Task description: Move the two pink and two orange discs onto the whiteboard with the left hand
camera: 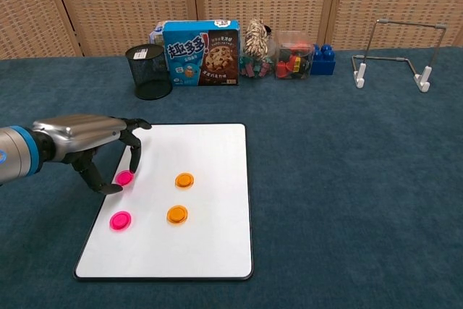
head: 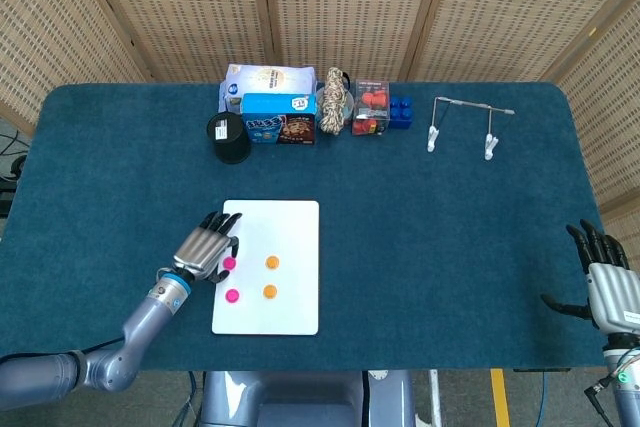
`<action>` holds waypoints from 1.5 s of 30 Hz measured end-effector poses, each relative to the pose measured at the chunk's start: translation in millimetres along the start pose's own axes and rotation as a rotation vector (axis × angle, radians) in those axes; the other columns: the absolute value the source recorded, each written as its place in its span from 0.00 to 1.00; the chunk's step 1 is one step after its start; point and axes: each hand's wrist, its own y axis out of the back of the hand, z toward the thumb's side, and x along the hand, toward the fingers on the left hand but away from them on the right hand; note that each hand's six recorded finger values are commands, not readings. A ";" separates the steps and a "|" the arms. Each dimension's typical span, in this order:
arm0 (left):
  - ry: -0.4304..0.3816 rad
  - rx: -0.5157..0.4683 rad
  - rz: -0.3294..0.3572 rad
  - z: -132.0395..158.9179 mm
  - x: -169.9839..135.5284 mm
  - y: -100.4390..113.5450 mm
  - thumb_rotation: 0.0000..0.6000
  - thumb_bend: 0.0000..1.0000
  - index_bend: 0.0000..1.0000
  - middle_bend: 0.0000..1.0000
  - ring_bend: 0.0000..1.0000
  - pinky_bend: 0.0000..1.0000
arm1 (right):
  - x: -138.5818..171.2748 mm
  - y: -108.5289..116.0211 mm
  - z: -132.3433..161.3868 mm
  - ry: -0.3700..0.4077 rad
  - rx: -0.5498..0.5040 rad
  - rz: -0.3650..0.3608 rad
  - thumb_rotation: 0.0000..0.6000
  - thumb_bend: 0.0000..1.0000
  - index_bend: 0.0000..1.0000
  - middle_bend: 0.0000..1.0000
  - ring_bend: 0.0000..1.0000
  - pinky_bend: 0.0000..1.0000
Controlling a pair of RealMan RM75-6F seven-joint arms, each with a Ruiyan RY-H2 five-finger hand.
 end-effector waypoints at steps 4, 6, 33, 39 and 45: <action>0.003 0.001 -0.010 1.1 1.0 -4.0 1.00 0.32 0.57 0.00 0.00 0.00 | 0.0 0.0 -0.1 0.000 -0.001 0.000 1.00 0.04 0.00 0.00 0.00 0.00; 0.003 0.000 -0.010 1.6 1.7 -4.7 1.00 0.32 0.57 0.00 0.00 0.00 | 0.0 0.1 -0.1 0.001 -0.001 0.000 1.00 0.04 0.00 0.00 0.00 0.00; 0.004 0.004 -0.004 3.2 4.6 -7.0 1.00 0.31 0.43 0.00 0.00 0.00 | 0.3 0.3 -0.6 0.000 -0.003 0.000 1.00 0.04 0.00 0.00 0.00 0.00; 0.010 0.006 -0.002 1.2 3.0 -4.3 1.00 0.30 0.21 0.00 0.00 0.00 | 0.3 0.4 -0.4 0.000 -0.003 -0.001 1.00 0.04 0.00 0.00 0.00 0.00; 0.005 -0.008 0.011 2.6 -0.9 3.0 1.00 0.30 0.17 0.00 0.00 0.00 | 0.4 0.3 -0.7 -0.001 -0.004 -0.001 1.00 0.04 0.00 0.00 0.00 0.00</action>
